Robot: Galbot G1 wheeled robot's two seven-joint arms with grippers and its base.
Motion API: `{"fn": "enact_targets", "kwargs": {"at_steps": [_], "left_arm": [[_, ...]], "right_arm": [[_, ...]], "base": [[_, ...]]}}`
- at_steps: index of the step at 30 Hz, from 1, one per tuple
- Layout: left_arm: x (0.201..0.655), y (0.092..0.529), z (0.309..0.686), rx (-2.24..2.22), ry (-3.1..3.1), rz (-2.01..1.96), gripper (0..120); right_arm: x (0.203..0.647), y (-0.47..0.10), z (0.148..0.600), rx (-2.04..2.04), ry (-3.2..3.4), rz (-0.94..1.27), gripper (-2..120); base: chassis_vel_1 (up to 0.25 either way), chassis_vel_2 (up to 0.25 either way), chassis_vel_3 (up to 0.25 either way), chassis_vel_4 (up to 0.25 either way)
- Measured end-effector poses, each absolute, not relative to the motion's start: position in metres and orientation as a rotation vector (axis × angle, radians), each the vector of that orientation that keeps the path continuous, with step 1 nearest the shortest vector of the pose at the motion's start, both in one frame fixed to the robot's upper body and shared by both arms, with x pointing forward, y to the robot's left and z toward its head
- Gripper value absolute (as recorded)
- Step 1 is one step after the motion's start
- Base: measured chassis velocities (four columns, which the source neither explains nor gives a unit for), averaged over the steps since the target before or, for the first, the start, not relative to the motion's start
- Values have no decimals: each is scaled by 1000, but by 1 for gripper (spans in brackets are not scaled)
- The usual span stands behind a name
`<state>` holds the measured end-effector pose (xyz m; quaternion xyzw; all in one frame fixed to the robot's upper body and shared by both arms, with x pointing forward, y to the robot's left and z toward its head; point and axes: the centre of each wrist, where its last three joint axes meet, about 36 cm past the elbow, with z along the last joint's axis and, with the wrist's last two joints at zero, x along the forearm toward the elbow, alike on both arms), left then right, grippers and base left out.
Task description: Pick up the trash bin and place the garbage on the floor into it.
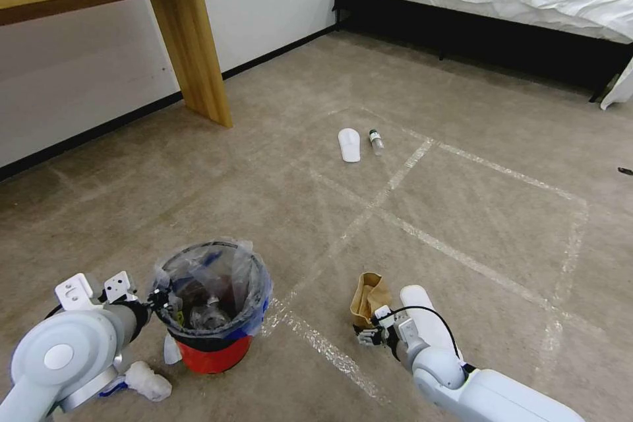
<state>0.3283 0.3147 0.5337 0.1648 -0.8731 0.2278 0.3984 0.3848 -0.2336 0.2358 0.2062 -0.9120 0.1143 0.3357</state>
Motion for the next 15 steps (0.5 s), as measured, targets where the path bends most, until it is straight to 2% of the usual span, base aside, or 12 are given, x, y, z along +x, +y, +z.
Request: {"fn": "enact_targets", "kwargs": {"at_steps": [3,5,6,11,12,14,15], "left_arm": [[328,315,534,417,-2210,576,4],[328,315,534,418,-2210,575,4],[328,315,534,418,-2210,575,4],[330,315,532,420,-2204,574,4],[330,315,532,420,-2204,574,4],[331,316,532,420,-2205,572,4],[331,316,532,420,-2205,572,4]], "right_arm": [[389,-234,236,541,-2385,292,92],[395,-233,235,541,-2396,288,81],[395,-233,235,541,-2396,288,81],[397,-230,231,558,-2402,287,61],[397,-230,231,558,-2402,287,61],[396,-228,229,574,-2404,291,48],[396,-228,229,574,-2404,291,48]], "base": [[0,0,0,0],[0,0,0,0],[0,0,0,0],[0,0,0,0],[0,0,0,0],[0,0,0,0],[0,0,0,0]]}}
